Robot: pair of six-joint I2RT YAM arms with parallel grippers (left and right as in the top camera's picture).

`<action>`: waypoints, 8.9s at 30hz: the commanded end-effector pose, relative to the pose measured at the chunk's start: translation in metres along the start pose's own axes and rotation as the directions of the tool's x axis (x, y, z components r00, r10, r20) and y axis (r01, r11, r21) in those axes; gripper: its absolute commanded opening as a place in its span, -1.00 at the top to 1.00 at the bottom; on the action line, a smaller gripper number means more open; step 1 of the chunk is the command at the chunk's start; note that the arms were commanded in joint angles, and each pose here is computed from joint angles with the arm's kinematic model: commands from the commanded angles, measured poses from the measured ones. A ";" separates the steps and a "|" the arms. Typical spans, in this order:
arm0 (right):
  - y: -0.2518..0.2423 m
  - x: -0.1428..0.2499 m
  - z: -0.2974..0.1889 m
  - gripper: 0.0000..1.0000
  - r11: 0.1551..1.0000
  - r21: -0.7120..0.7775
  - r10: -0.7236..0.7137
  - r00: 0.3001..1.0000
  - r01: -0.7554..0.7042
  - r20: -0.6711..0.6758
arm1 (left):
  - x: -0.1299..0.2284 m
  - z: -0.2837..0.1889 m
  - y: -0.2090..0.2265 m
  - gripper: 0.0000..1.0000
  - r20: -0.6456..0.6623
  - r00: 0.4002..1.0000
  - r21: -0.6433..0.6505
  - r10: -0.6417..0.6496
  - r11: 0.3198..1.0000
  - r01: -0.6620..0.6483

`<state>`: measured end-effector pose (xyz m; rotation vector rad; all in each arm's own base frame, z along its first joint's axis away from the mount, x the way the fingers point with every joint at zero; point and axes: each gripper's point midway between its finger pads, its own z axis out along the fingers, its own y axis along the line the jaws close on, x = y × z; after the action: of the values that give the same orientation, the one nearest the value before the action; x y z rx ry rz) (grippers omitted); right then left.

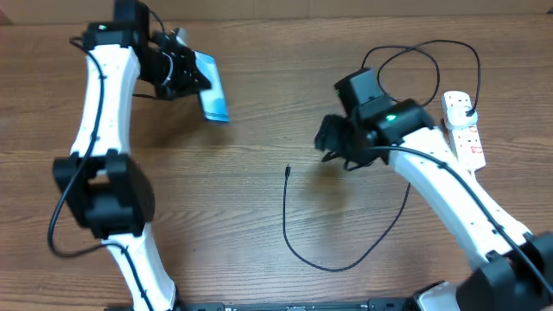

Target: Plug charger to phone and switch on socket

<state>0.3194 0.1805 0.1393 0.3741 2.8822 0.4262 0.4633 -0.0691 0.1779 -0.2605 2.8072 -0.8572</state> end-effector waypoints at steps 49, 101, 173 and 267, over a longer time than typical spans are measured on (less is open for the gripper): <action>0.017 0.069 0.163 0.89 0.969 0.233 -0.057 0.990 0.087 -0.130 | 0.001 -0.039 -0.016 0.92 0.081 0.991 -0.064 0.106 0.993 -0.101; 0.181 0.004 -0.106 0.93 0.671 -0.508 -0.374 0.838 0.540 0.397 | 0.034 -0.106 -0.168 0.92 0.309 0.856 0.742 0.415 0.458 -0.490; 0.172 0.008 -0.103 0.93 0.699 -0.475 -0.394 0.842 0.534 0.367 | 0.043 -0.098 -0.178 0.92 0.311 0.837 0.737 0.450 0.441 -0.512; 0.171 0.005 -0.103 0.93 0.704 -0.468 -0.391 0.841 0.534 0.373 | 0.050 -0.097 -0.175 0.92 0.330 0.819 0.728 0.470 0.426 -0.537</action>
<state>0.3258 0.3154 0.2591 -0.3739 2.4059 0.9842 0.4187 -0.1677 0.3317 0.6054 1.9810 -1.6994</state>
